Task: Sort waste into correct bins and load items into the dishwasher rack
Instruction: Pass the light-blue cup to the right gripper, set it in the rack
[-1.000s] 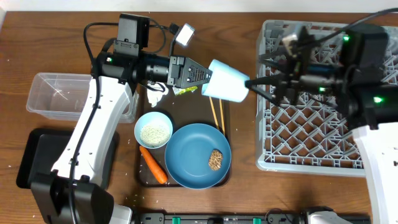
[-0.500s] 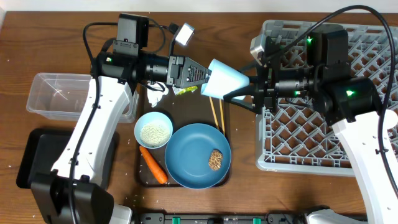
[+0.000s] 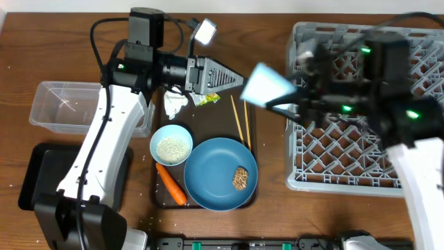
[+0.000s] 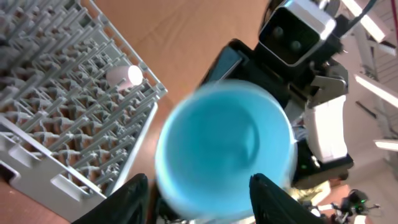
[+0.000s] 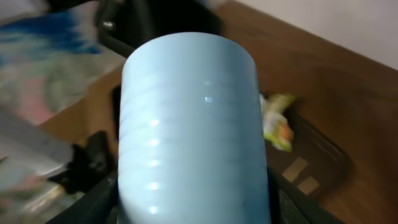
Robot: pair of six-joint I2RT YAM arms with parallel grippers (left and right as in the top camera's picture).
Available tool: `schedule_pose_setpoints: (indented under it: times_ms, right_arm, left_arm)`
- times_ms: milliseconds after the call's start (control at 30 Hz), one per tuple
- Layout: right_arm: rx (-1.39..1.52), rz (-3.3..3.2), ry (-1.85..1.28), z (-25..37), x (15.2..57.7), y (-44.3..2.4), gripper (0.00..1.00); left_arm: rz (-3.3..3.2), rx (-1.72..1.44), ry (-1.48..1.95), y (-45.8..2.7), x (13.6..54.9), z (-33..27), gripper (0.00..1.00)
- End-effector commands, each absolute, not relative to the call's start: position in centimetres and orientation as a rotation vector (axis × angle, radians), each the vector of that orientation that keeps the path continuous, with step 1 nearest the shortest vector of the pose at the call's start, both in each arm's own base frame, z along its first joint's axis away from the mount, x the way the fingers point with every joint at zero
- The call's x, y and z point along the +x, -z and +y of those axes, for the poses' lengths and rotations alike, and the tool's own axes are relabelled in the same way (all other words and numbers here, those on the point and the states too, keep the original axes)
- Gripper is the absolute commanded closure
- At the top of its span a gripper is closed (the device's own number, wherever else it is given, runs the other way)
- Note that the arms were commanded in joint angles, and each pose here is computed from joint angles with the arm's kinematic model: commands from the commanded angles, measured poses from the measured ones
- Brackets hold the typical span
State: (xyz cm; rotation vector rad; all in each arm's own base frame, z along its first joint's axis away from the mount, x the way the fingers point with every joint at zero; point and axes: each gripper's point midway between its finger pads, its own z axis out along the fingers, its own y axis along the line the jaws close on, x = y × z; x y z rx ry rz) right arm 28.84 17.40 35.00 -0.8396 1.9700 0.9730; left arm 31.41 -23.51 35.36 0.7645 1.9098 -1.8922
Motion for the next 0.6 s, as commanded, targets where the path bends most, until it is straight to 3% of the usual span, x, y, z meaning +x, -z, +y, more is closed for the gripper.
schedule_pose_setpoints:
  times_ms: [0,267,567]
  right_arm:
    - [-0.577,2.091,-0.743,12.0,29.7,-35.1,0.52]
    - [0.155,2.363,-0.415,-1.6,29.3,-31.0,0.52]
    - [0.909,2.448,-0.212,-12.3,27.1,-25.7,0.5]
  left_arm:
    - [1.905,0.736,1.885,-36.1,31.9,-22.7,0.46]
    - [1.903,0.719,1.873,-36.1,32.3,-22.1,0.45]
    - [1.903,0.719,1.874,-36.1,32.3,-22.1,0.45]
